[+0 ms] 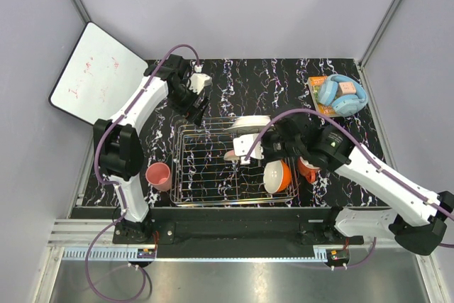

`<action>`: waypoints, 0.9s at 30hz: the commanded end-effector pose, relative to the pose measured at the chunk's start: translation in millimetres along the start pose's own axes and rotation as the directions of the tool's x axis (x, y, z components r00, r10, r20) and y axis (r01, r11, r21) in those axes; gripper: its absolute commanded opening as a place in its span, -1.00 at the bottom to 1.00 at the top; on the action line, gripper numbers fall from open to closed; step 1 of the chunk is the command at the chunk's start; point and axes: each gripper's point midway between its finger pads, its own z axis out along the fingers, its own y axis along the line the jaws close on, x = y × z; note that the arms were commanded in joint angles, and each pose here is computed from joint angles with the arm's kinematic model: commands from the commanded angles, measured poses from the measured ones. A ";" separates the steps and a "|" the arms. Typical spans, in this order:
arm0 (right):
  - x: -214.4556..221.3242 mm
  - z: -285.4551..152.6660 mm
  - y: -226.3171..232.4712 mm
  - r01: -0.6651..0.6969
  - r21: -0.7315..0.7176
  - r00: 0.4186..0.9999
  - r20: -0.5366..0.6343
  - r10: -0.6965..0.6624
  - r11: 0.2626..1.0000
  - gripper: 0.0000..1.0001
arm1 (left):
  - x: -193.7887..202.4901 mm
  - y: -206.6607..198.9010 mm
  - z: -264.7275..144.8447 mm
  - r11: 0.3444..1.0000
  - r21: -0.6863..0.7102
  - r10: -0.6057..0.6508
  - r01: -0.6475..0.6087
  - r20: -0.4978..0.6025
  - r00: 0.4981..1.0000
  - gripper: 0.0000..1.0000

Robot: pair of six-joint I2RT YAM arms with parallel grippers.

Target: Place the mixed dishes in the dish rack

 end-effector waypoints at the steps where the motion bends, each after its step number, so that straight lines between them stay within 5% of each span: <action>1: -31.9 -11.7 -32.1 0.061 0.120 0.994 0.081 -0.071 0.991 -1.00 | -10.5 3.8 -5.0 1.000 -0.028 0.012 -0.011 0.041 0.999 0.98; 27: -15.8 35.8 1.0 -0.005 -0.034 0.999 0.044 0.007 0.999 -1.00 | -4.8 4.8 -3.5 0.999 -0.042 0.019 -0.017 0.050 0.999 0.98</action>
